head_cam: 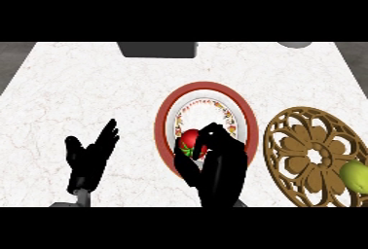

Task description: Pick the tomato from the placemat and place it in the plate

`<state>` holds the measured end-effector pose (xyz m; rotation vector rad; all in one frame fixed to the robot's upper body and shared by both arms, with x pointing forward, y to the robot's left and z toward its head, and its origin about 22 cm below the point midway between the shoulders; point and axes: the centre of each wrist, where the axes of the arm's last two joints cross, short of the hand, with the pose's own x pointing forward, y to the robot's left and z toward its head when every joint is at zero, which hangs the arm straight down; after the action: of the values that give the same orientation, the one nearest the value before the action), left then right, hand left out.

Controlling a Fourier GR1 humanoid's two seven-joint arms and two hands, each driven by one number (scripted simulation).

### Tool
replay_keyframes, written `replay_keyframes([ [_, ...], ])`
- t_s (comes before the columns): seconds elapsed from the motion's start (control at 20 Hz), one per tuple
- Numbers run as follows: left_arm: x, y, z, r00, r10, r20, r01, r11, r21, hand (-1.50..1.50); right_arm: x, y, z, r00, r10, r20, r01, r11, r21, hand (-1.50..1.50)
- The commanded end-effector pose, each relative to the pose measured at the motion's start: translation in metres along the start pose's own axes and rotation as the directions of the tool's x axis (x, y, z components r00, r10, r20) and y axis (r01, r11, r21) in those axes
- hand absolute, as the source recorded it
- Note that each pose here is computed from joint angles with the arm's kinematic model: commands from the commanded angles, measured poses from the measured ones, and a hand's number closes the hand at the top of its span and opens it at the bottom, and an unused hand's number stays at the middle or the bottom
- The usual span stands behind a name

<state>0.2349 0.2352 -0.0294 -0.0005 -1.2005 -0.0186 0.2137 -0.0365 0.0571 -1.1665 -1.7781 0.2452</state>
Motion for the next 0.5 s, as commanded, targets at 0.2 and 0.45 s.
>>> replay_keyframes([
  [0.2, -0.004, 0.016, 0.013, 1.0, -0.015, -0.003, 0.015, 1.0, -0.014, 0.0, -0.024, 0.023, -0.022, 0.974, -0.028, -0.223, -0.009, 0.987, -0.162, 1.5],
  [0.45, -0.004, 0.002, 0.005, 1.0, 0.002, -0.008, -0.002, 1.0, -0.01, 0.0, -0.027, 0.032, -0.044, 0.971, -0.044, -0.233, 0.002, 0.984, -0.177, 1.5],
])
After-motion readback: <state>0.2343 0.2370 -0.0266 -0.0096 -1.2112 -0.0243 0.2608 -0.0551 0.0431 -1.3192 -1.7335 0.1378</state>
